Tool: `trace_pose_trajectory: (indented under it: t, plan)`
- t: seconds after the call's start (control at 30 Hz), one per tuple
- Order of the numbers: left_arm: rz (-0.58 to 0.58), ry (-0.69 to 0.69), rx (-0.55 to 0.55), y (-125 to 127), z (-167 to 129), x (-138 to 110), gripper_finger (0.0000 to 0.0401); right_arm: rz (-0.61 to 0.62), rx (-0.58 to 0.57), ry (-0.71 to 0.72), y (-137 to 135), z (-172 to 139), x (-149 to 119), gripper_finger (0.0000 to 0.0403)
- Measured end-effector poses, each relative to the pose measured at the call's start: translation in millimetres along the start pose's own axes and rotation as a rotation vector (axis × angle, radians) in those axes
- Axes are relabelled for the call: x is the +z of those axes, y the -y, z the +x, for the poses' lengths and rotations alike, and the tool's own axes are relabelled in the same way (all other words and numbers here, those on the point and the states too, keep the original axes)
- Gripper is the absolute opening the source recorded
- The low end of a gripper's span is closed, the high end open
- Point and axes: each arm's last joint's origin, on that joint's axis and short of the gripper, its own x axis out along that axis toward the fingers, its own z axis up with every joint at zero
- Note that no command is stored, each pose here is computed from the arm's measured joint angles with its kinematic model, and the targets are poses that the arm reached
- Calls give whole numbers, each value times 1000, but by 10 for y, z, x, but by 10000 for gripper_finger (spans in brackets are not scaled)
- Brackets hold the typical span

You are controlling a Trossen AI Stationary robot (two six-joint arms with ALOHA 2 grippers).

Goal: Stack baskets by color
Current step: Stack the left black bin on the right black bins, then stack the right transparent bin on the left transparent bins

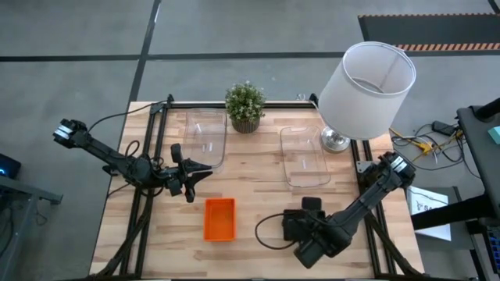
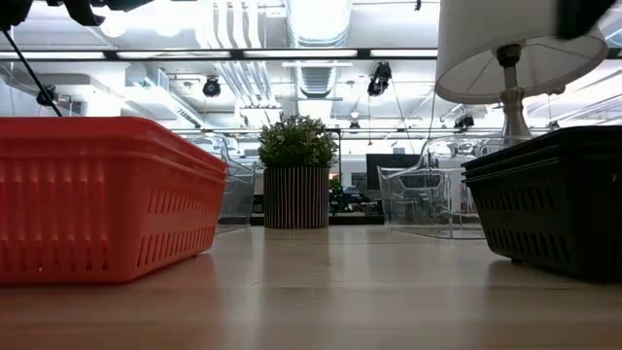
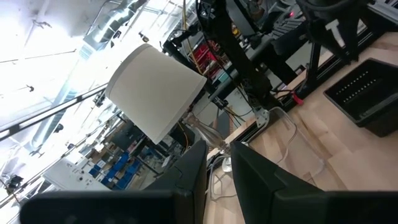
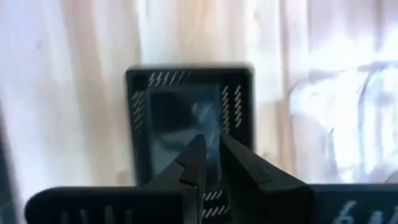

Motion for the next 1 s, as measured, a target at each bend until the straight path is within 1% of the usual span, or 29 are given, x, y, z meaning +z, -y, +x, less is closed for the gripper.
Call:
trace_pose_trajectory:
  t: [0.07, 0.2, 0.33, 0.4, 0.5, 0.57, 0.6, 0.63, 0.7, 0.73, 0.77, 0.83, 0.9, 1.0]
  plan:
    - [0, 0, 0, 0, 0, 0, 58, -32, -39, 40, 24, 49, 29, 28]
    - [5, -4, -5, 15, 9, -4, 58, -120, -167, 167, 76, 136, 20, 10]
    - [13, -10, -13, 37, 23, -10, 58, -193, -211, 303, 194, 196, -8, 9]
    - [17, -12, -16, 46, 28, -13, 58, -203, -252, 393, 294, 254, -8, 9]
    - [21, -16, -20, 60, 38, -16, 58, -209, -256, 482, 472, 339, -42, 9]
    - [21, -17, -21, 62, 39, -16, 58, -183, -253, 531, 605, 380, -69, 9]
    - [19, -15, -19, 59, 39, -14, 58, -147, -262, 556, 681, 394, -78, 9]
    - [19, -15, -20, 62, 41, -14, 58, -82, -272, 584, 766, 393, -84, 9]
    - [17, -18, -26, 78, 51, -18, 58, 90, -268, 619, 969, 356, -80, 10]
    - [9, -10, -37, 91, 58, -17, 58, 162, -253, 618, 1071, 323, -94, 13]
    - [-10, 14, -57, 106, 68, -10, 58, 204, -222, 606, 1157, 294, -118, 16]
    - [-2, 75, -118, 133, 114, 25, 58, 242, -140, 587, 1280, 239, -177, 28]
    - [-1, 101, -151, 137, 208, 89, 58, 240, -86, 595, 1357, 170, -248, 42]
    - [-2, 42, -144, 112, 415, 132, 58, 210, -100, 641, 1455, 67, -366, 65]
